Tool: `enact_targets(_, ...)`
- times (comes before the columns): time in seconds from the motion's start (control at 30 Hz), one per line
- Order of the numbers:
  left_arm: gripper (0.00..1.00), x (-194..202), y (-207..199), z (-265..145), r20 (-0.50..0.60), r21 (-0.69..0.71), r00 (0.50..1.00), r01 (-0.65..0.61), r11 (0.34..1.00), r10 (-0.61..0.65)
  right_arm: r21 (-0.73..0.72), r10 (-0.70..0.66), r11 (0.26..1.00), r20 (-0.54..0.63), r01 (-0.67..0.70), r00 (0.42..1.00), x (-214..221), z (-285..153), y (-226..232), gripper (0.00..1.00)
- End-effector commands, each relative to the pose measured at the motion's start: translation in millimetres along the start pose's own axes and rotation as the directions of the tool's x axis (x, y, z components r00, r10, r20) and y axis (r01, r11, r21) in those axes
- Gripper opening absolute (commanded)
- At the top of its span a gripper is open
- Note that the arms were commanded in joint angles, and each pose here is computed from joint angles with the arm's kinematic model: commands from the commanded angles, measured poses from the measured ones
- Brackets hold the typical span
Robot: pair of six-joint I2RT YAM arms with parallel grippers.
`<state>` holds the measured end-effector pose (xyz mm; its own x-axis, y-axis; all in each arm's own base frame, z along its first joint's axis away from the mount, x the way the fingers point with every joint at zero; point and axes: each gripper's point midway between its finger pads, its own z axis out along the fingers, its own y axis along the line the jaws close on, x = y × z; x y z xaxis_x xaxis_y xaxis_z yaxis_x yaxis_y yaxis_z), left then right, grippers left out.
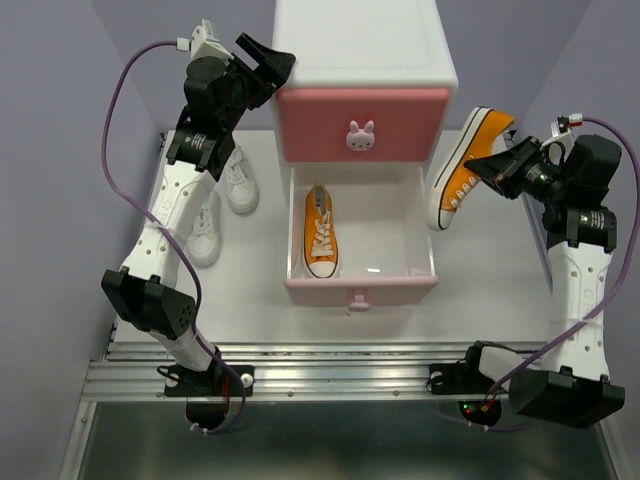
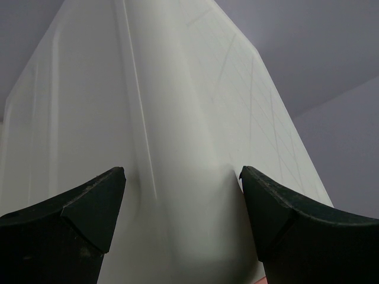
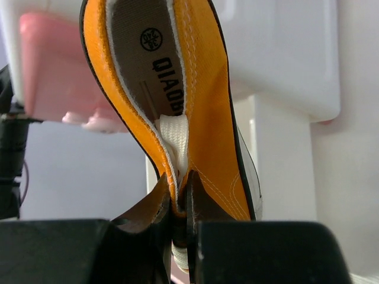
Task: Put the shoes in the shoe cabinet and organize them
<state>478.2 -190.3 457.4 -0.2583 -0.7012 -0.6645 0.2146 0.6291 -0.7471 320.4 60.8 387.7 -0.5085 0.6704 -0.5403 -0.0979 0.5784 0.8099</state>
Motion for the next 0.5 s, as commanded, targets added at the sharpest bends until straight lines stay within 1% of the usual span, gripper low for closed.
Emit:
enact_targets(0.0,0.88,126.4,159.8,-21.9,-0.448,-0.408,0.894,-0.207,0.889,0.003,-0.214,-0.109,0.970,0.026,0.112,0.994,8.2,-34.6,62.5,0.01)
enact_targets(0.1,0.88,126.2,159.8,-22.3,-0.445,-0.410,0.896,-0.204,0.889,0.001,-0.276,-0.126,0.954,-0.025,0.114,0.992,21.5,-39.7,71.9,0.01)
enact_targets(0.23,0.88,129.2,164.4,-23.3,-0.450,-0.417,0.893,-0.211,0.884,0.001,-0.219,-0.119,0.970,-0.067,0.102,0.991,37.8,-38.4,59.1,0.03)
enact_targets(0.27,0.88,129.8,165.2,-23.3,-0.448,-0.420,0.894,-0.208,0.883,-0.003,-0.200,-0.112,0.975,-0.062,0.097,0.992,38.7,-35.0,55.0,0.02)
enact_targets(0.37,0.88,130.8,165.6,-23.5,-0.446,-0.426,0.895,-0.196,0.883,-0.017,-0.234,-0.126,0.966,-0.066,0.107,0.990,46.1,-29.9,65.7,0.02)
enact_targets(0.47,0.88,128.3,163.4,-22.0,-0.438,-0.420,0.899,-0.193,0.887,-0.012,-0.257,-0.130,0.962,-0.120,0.095,0.984,64.2,-16.4,72.2,0.02)
